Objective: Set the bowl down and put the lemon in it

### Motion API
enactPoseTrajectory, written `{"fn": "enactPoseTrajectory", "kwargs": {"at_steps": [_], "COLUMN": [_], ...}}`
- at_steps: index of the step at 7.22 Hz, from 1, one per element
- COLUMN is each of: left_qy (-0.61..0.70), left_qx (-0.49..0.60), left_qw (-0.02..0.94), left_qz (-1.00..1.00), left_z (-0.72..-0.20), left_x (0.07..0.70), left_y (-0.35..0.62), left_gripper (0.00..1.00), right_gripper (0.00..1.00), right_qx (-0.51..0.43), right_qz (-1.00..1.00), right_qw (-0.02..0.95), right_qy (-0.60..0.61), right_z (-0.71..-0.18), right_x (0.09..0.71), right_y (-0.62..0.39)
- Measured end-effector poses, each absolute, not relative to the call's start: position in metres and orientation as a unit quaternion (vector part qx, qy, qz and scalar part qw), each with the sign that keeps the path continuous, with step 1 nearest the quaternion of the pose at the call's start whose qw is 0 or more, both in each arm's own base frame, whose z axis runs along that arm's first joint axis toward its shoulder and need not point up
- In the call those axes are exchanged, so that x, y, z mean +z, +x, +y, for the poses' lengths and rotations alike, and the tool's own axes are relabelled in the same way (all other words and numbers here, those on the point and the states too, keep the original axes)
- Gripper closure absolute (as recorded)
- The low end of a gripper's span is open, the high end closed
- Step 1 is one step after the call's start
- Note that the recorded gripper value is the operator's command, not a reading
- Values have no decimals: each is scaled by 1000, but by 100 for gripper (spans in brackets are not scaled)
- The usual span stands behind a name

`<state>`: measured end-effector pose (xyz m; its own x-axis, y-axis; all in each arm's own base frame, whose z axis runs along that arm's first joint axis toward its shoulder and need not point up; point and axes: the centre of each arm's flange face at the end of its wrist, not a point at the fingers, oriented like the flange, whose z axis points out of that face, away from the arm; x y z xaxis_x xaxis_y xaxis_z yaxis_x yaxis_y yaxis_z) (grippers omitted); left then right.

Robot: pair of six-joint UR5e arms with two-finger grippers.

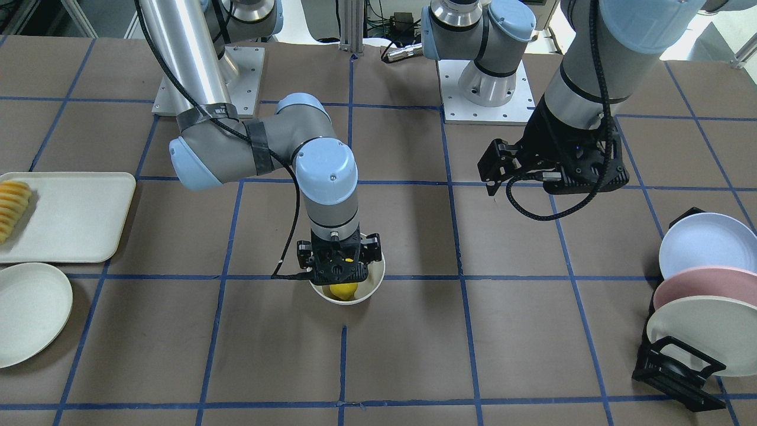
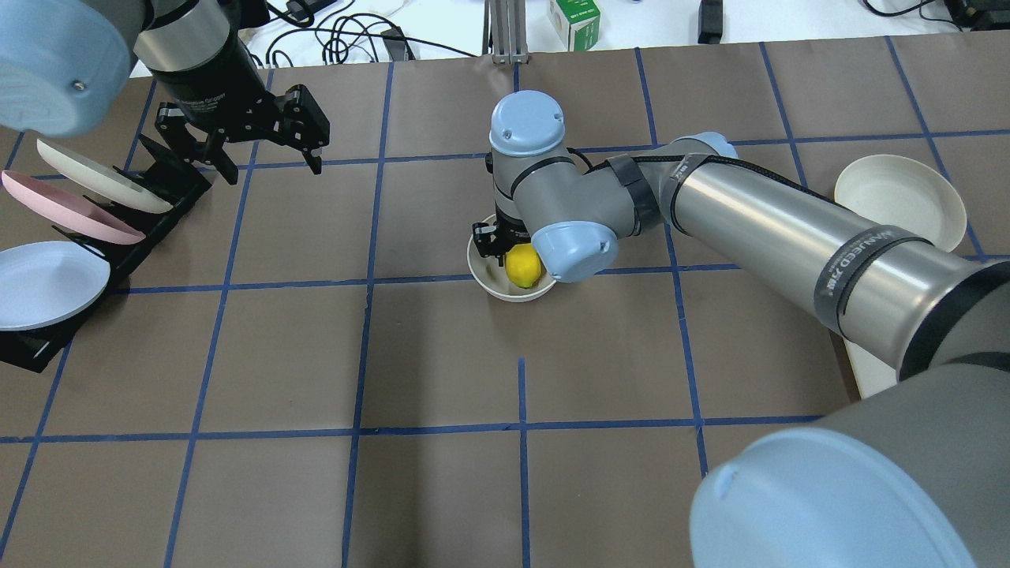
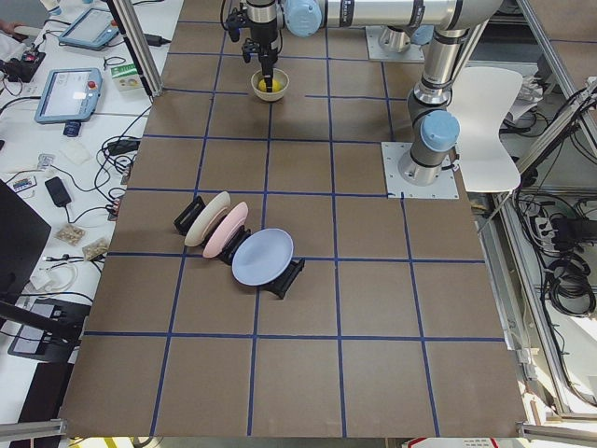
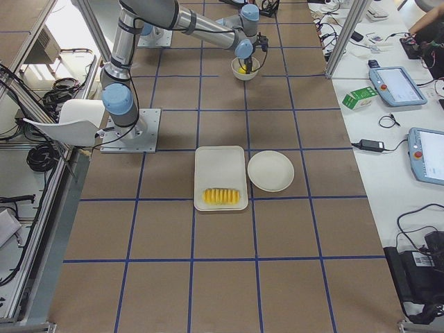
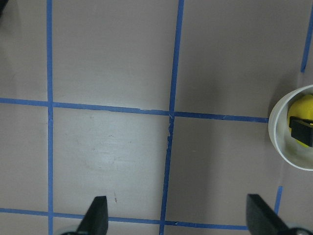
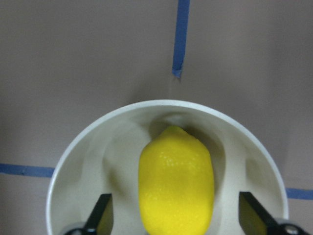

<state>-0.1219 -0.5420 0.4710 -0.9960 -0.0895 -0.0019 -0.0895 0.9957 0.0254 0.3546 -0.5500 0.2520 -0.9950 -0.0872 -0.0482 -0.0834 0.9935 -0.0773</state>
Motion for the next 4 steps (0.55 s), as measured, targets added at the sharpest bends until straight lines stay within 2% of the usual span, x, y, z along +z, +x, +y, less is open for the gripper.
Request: {"fn": "enactPoseTrajectory", "kwargs": {"at_steps": [4], "left_qy": [-44], "left_qx": [13], "left_qw": [0], "left_qz": [999], "left_z": [-536], "left_x": [477], "left_y": [-123], "left_gripper": [0], "right_gripper": [0], "right_qx": [-50], "right_qz": [999], "right_qw": [12], "right_qy": [-12], "right_z": [-480], "right_x": [433], "right_y": [291]}}
